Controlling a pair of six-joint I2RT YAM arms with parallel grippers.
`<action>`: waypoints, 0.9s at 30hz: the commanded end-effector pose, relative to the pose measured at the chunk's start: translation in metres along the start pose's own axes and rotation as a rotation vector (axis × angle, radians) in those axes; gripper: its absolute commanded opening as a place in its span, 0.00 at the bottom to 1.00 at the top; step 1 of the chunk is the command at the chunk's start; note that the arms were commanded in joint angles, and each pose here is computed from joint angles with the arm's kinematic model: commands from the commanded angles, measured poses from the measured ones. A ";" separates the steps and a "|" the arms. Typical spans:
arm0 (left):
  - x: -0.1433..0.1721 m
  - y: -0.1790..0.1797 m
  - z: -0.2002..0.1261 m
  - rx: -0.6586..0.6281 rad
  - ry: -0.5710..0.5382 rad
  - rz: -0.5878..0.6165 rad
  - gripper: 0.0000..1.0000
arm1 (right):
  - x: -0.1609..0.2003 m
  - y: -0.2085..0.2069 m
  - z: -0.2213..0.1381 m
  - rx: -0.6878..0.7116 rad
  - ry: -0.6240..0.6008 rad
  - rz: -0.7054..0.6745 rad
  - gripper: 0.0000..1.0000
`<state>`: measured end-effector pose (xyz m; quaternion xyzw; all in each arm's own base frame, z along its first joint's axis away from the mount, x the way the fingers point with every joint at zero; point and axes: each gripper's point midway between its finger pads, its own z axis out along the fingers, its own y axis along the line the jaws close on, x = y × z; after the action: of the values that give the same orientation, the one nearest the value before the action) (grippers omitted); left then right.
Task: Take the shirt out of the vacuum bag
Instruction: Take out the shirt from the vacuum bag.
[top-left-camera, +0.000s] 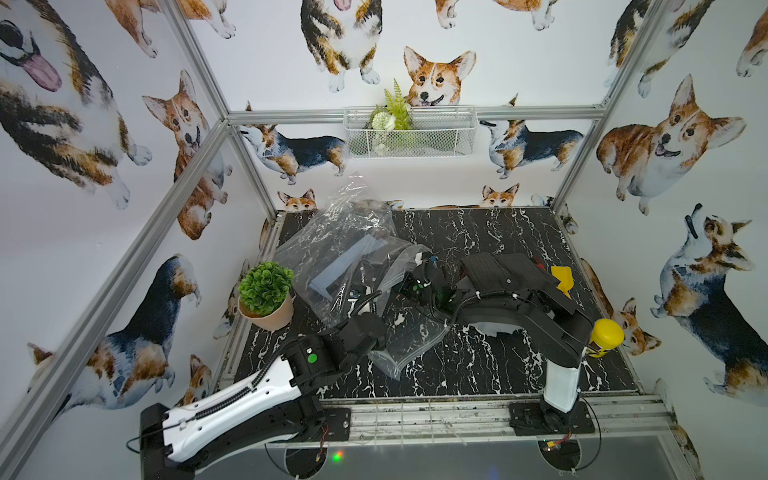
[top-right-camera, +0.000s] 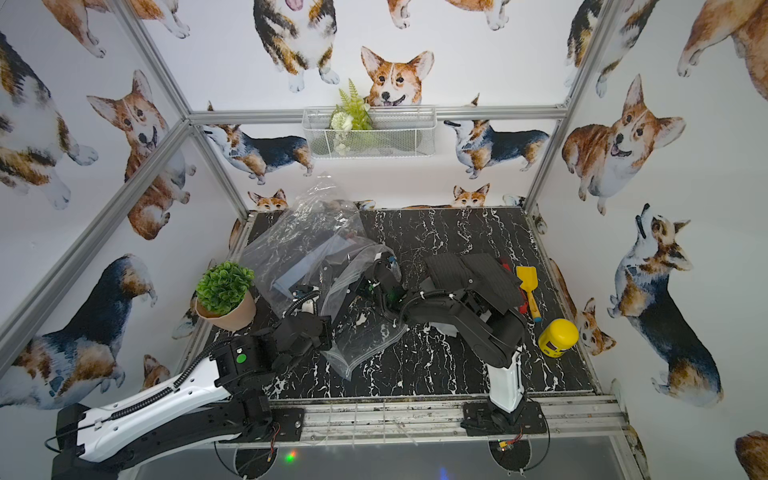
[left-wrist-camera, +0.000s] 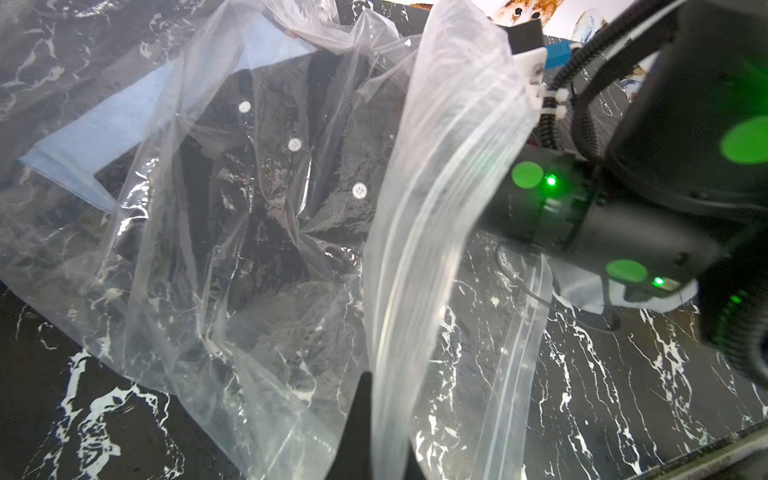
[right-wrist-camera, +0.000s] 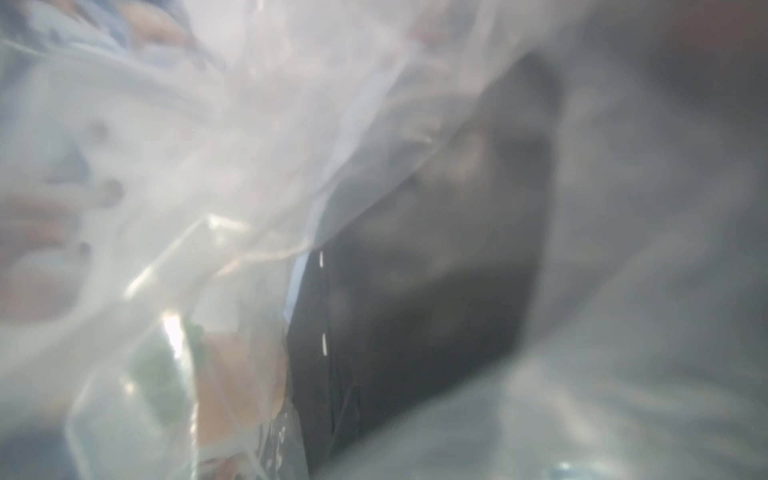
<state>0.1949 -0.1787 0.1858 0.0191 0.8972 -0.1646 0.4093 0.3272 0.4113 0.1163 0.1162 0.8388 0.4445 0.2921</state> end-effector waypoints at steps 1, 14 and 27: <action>-0.006 0.003 -0.001 -0.023 -0.023 -0.009 0.00 | 0.005 0.014 -0.018 -0.071 0.002 0.012 0.00; -0.001 0.004 0.002 -0.031 -0.007 -0.001 0.00 | 0.006 0.036 -0.093 -0.152 -0.005 -0.044 0.00; 0.003 0.006 0.005 -0.036 0.000 0.001 0.00 | -0.023 0.058 -0.196 -0.202 -0.112 -0.090 0.00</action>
<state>0.1953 -0.1771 0.1779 0.0215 0.9019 -0.1503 0.4045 0.2275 0.3195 0.2515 0.0644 0.7762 0.5219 0.3479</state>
